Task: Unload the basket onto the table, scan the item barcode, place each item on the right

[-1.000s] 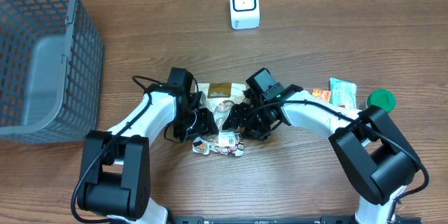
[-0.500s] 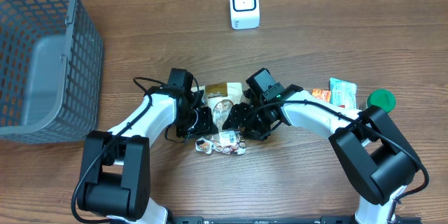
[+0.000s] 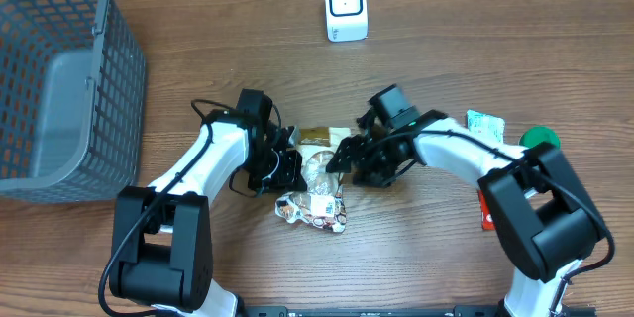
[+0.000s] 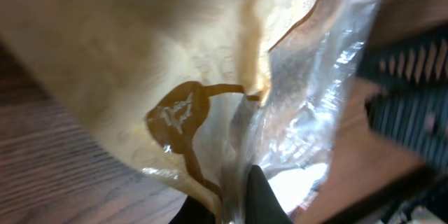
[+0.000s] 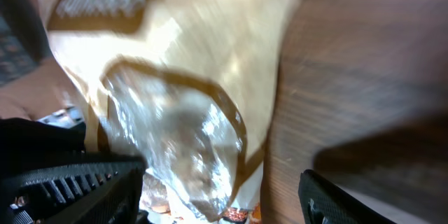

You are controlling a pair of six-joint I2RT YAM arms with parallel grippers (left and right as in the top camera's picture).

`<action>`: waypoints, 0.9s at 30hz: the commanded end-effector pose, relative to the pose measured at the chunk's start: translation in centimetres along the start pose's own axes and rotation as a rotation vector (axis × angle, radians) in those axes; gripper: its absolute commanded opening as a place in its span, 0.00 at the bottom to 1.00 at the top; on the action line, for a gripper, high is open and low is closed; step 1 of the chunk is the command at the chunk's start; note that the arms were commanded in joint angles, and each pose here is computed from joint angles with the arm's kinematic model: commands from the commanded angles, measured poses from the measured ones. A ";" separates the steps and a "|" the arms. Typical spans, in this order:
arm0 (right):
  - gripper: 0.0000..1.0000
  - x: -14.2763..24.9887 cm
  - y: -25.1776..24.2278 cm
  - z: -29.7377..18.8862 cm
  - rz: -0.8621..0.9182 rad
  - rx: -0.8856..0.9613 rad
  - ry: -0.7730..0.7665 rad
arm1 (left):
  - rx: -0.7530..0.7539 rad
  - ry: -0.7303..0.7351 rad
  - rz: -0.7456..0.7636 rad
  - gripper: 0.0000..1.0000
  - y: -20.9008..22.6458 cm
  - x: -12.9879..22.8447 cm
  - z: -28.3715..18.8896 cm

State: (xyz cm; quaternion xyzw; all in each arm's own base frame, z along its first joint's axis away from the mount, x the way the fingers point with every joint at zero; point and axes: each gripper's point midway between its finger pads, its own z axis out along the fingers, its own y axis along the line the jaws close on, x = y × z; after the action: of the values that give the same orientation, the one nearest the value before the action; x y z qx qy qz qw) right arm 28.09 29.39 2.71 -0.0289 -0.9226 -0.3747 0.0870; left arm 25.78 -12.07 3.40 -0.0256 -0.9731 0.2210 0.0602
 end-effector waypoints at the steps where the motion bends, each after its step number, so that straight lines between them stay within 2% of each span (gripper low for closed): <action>1: 0.74 0.0 0.4 -1.0 -0.055 -0.081 0.032 | 0.105 -0.021 0.143 0.04 -2.5 -1.1 -1.6; 5: 0.75 -0.4 0.4 -1.7 -0.043 -0.113 0.031 | 0.179 -0.020 0.218 0.04 -4.3 -1.2 -2.8; 12: 0.76 0.1 3.7 -2.7 -0.142 -0.298 0.082 | 0.271 -0.024 0.248 0.04 -6.0 -1.1 -3.5; 16: 0.72 0.5 6.0 -3.6 -0.224 -0.426 0.115 | 0.279 -0.025 0.252 0.04 -6.1 -1.1 -3.6; 21: 0.66 0.2 6.3 -3.7 -0.272 -0.437 0.095 | 0.279 -0.026 0.262 0.04 -6.1 -1.0 -3.6; 27: 0.71 -1.9 4.6 -2.8 -0.265 -0.311 -0.014 | 0.280 -0.022 0.281 0.04 -6.1 -0.9 -3.6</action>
State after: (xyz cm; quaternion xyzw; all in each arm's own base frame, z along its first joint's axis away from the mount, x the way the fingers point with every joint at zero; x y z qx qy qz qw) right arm 30.07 31.10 8.25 0.0762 -0.8374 -0.5390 0.0498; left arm 26.48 -15.75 8.43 -0.1317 -0.9290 0.3441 0.0343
